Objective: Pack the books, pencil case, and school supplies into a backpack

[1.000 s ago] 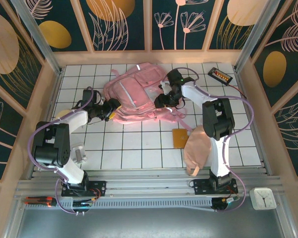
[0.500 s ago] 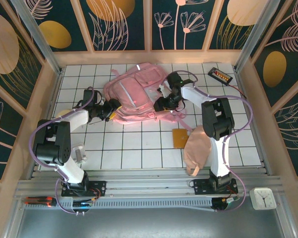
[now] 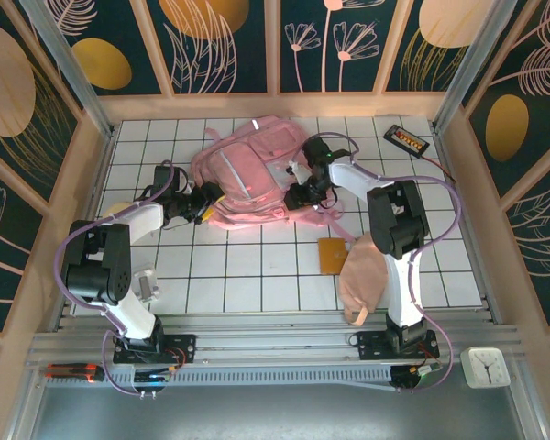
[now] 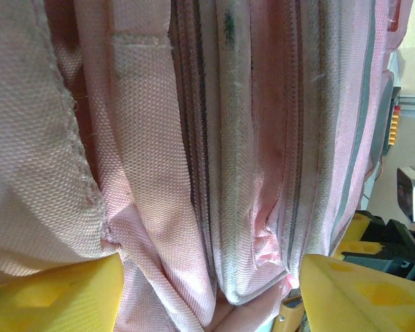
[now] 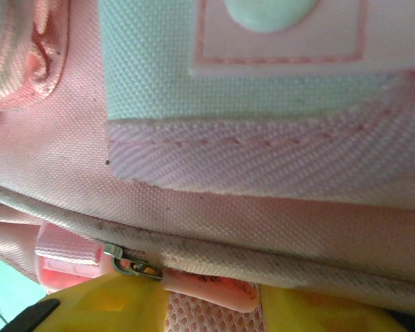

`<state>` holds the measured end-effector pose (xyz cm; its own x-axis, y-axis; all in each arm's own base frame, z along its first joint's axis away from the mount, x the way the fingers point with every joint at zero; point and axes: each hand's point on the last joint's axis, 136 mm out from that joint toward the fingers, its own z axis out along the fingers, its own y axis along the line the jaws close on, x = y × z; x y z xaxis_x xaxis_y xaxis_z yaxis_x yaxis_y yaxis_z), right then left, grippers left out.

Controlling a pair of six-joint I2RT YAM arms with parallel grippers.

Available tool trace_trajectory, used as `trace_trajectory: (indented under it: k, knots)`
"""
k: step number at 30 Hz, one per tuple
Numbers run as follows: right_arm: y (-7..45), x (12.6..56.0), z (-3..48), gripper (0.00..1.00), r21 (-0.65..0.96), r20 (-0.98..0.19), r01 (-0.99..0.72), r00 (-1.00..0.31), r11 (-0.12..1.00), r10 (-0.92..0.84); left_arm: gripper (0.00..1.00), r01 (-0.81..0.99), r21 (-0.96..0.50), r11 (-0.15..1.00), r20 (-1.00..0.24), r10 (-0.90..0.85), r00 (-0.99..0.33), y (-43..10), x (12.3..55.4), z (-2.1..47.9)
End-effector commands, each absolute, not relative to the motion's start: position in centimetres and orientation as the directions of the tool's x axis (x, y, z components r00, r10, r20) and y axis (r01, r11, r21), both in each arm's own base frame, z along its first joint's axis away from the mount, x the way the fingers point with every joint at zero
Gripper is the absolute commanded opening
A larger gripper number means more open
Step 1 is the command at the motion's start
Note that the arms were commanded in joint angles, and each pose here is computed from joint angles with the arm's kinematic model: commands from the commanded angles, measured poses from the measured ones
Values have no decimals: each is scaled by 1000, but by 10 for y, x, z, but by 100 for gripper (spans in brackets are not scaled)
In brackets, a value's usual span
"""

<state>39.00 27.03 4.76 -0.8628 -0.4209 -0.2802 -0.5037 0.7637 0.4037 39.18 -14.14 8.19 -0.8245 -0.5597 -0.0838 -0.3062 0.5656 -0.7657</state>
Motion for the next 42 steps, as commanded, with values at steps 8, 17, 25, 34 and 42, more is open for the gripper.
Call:
trace_trajectory:
  k: [8,17,25,34,42]
  knots:
    - [271,393,28,21,340,-266,-506,-860,793,-435,67,-333,-761,557,-48,-560,-827,-141,385,70]
    - [261,392,46,0,291,-291,-500,-859,816,-422,68,-280,-722,632,-144,-533,-834,-133,390,86]
    - [266,387,98,0,321,-391,-501,-843,804,-369,68,-207,-756,620,-222,-542,-811,-133,411,133]
    - [272,380,91,0,335,-372,-511,-844,792,-388,61,-220,-810,544,-147,-551,-821,-155,430,137]
    - [275,381,88,0,335,-370,-515,-842,789,-393,58,-256,-783,567,-97,-518,-850,-171,439,115]
